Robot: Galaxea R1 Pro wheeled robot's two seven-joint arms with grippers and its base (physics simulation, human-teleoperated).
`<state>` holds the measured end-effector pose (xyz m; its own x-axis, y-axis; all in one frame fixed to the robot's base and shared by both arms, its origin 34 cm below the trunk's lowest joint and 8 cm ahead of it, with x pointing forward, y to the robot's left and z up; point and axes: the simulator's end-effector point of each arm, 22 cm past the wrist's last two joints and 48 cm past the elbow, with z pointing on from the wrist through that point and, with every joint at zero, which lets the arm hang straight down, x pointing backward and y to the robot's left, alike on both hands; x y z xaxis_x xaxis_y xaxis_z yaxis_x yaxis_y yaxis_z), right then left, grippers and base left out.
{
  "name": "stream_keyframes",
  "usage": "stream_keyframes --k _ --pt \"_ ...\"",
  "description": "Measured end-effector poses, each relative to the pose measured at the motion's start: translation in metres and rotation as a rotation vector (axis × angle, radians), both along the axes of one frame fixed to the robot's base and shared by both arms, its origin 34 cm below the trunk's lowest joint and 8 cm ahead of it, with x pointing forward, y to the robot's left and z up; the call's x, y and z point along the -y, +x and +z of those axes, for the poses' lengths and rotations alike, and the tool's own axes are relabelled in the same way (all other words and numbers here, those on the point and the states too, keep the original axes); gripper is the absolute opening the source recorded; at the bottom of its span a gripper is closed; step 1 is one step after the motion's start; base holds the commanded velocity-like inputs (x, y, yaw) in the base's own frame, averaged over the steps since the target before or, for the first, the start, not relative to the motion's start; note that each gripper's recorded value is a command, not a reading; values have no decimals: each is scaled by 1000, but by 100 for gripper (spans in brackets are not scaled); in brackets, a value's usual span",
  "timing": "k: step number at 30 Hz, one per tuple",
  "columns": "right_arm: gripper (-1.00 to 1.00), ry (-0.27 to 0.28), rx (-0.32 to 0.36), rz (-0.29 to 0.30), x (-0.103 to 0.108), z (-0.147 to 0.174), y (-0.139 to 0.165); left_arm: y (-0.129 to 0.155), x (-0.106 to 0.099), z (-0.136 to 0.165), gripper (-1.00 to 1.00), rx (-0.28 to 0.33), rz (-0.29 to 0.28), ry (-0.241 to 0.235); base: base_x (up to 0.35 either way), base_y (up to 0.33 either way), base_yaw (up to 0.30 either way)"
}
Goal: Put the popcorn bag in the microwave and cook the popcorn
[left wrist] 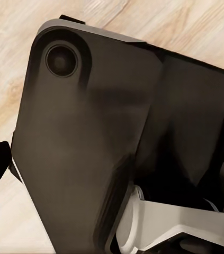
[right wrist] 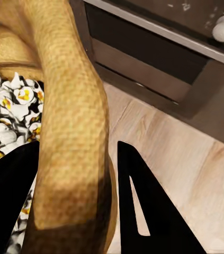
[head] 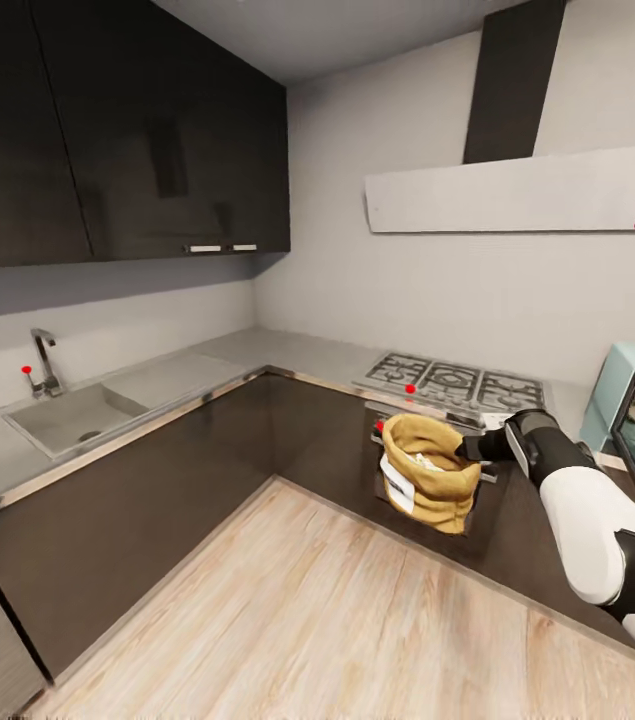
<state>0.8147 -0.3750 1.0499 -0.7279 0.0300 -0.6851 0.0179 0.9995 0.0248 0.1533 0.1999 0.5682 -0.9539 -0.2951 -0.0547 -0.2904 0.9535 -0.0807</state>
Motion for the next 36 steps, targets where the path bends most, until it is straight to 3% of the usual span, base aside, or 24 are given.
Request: stream_keyframes --k 11,19,30,36 --pt "-100 19 6 -13 2 1 0 0 0 0 100 -1 0 1 -303 176 -4" --pt "-100 -12 6 -46 16 3 -2 1 0 0 100 3 -7 -1 -306 -16 -240" --pt "-100 -19 11 -61 27 8 -5 3 -1 0 100 10 -8 2 -22 -8 -275" --pt "-100 -20 14 -61 27 10 -5 4 -1 0 100 10 18 4 0 0 -275"
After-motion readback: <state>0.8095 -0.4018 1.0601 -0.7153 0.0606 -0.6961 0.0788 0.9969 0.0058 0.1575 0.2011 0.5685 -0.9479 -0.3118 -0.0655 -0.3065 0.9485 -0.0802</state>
